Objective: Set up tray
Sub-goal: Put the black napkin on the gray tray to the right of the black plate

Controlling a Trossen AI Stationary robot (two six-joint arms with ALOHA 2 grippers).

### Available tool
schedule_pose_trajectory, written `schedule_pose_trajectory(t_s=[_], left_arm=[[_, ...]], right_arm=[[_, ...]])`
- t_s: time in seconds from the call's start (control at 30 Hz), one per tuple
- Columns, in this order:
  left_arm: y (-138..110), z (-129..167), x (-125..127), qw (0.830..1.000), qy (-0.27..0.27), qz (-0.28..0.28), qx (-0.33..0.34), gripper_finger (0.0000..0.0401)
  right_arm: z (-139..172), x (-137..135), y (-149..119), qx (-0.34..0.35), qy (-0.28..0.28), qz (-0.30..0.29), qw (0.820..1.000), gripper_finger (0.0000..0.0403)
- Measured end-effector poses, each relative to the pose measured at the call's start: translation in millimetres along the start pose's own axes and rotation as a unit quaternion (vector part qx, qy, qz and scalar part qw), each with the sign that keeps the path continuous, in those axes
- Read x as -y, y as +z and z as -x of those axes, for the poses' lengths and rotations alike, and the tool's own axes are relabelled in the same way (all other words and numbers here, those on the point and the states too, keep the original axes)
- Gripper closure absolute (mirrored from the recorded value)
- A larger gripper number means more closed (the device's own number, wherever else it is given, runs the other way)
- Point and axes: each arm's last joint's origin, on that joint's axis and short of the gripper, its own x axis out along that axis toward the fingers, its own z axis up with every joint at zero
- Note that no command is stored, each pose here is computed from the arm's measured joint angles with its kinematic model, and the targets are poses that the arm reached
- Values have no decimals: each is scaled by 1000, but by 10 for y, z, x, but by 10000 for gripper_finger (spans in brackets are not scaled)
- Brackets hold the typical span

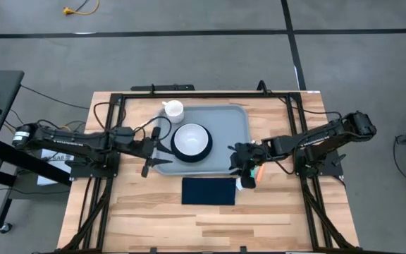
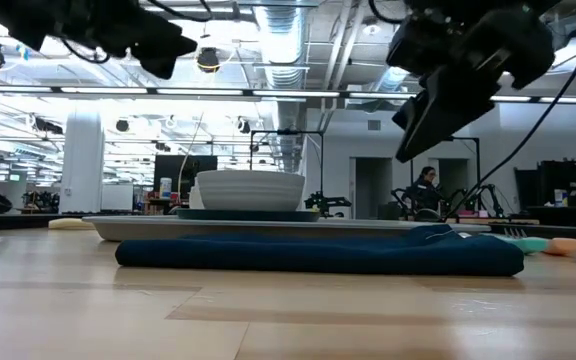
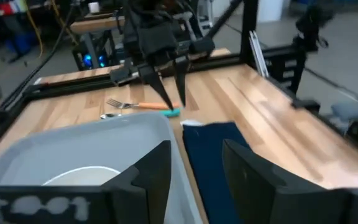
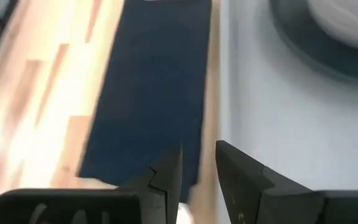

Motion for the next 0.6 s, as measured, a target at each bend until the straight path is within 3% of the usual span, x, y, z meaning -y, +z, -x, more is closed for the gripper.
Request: schedule_pose_trajectory(t_s=[0.3, 0.43, 0.6], left_arm=[[-386, 13, 83, 999, -2, -26, 23, 266], [-384, 19, 77, 999, 11, -19, 24, 266], [-452, 13, 87, 1000, 3, 18, -11, 266]], right_arm=[[65, -92, 179, 24, 29, -81, 996, 312], [93, -212, 260, 33, 21, -55, 998, 312], [7, -373, 280, 30, -26, -24, 999, 312]])
